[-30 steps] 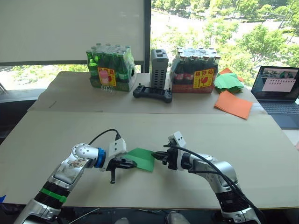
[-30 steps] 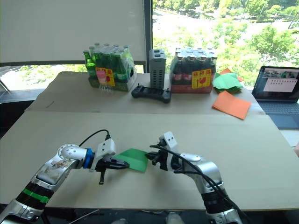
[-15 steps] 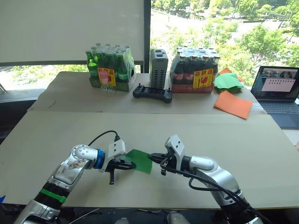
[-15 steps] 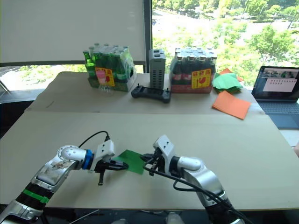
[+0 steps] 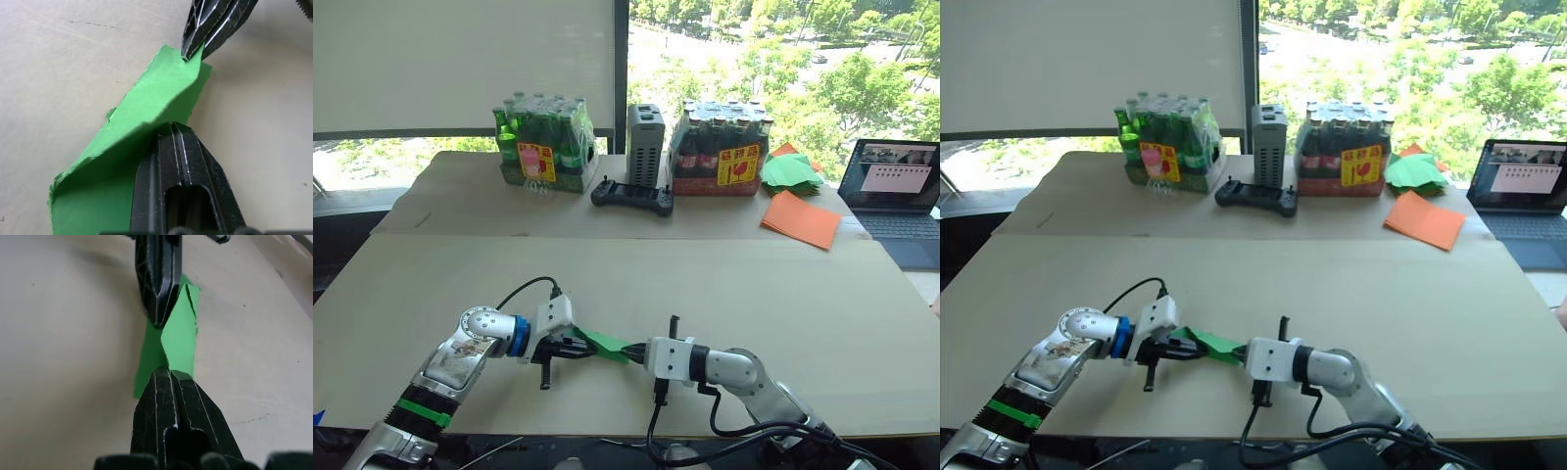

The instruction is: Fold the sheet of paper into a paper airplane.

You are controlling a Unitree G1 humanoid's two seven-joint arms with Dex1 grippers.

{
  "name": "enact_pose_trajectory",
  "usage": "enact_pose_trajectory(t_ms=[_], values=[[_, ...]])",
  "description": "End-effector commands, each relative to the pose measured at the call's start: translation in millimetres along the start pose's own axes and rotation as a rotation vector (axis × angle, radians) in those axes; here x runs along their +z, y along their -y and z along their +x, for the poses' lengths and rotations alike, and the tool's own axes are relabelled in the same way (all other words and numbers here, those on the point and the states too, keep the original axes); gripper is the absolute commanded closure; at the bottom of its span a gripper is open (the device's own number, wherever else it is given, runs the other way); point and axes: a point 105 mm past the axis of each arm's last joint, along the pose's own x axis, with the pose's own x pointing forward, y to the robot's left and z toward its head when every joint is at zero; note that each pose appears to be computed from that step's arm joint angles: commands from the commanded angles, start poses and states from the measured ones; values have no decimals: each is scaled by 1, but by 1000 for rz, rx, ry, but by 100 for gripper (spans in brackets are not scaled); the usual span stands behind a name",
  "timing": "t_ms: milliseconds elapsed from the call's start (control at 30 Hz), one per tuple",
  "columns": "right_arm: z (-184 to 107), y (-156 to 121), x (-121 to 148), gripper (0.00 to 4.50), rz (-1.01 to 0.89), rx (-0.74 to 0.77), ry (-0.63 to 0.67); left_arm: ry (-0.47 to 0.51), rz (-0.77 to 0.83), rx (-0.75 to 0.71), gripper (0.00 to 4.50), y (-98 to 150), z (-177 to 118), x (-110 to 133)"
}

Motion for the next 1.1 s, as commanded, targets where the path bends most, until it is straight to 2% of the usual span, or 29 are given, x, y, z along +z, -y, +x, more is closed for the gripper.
enact_pose_trajectory(t_ms=[33, 167, 433, 533, 733, 1000, 1100], values=[[1, -5, -11, 448, -13, 26, -51, -26, -22, 43, 450, -6, -12, -6], [1, -8, -12, 448, 32, 45, -46, -3, -21, 49, 450, -5, -20, 2], [1, -10, -14, 448, 51, 60, -60, 174, -57, 43, 450, -8, -37, 48], [1, -11, -14, 448, 49, 65, -62, 151, -56, 32, 450, -5, -28, 43], [1, -10, -13, 448, 64, 73, -66, 37, -16, 42, 450, -8, -1, 13], [-1, 0, 2, 194, 118, 71, -48, -35, -7, 20, 450, -11, 13, -10], [-6, 4, 13, 194, 178, 84, -33, -48, -4, 18, 450, -11, 13, -15]])
